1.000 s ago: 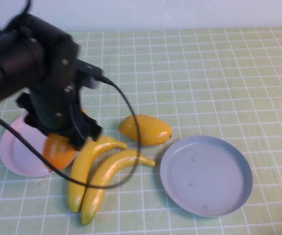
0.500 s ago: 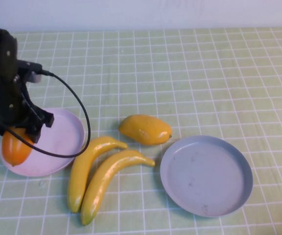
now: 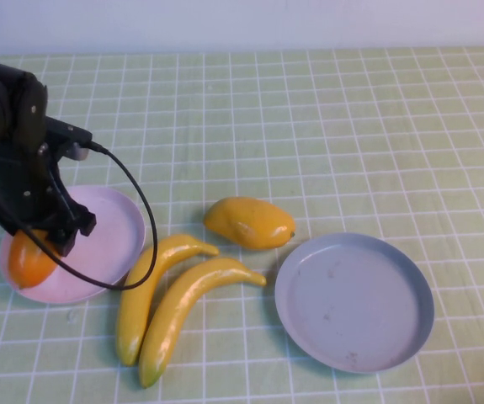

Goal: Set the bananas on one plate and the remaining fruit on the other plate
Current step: Put one type of fruit in the left plate

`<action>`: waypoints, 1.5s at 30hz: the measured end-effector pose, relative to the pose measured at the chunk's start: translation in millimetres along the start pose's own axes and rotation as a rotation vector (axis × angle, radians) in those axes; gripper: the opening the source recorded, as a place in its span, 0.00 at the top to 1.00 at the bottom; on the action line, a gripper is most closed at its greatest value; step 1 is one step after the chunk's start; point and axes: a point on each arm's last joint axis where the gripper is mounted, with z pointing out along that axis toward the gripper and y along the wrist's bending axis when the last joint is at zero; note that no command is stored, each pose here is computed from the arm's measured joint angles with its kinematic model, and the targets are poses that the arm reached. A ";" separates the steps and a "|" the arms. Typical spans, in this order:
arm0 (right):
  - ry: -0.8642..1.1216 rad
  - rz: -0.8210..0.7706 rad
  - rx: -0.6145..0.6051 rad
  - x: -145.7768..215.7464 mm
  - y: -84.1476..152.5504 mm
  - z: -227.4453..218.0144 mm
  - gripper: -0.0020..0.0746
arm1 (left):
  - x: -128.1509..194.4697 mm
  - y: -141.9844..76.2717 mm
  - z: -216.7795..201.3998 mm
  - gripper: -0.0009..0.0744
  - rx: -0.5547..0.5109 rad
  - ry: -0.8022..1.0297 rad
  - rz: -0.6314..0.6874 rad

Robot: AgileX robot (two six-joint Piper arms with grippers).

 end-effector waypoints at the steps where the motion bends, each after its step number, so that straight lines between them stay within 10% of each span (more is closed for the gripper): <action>1: 0.000 0.000 0.000 0.0 0.0 0.0 0.99 | -0.3 -0.6 0.6 0.32 0.006 -0.001 0.004; 23: 0.000 0.000 0.000 0.0 0.0 0.0 0.99 | -17.8 -0.6 -24.5 0.17 0.087 -0.091 -0.156; 29: 0.000 0.000 0.000 0.0 0.0 0.0 0.99 | -39.4 -41.7 -50.8 0.26 0.285 -0.293 0.235; 37: 0.000 0.000 0.000 0.0 0.0 0.0 0.99 | -48.5 -104.6 -65.9 0.28 0.213 -0.493 0.980; 45: 0.000 0.000 0.000 0.0 0.0 0.0 0.99 | -54.0 -133.9 -51.3 0.29 0.202 -0.563 1.356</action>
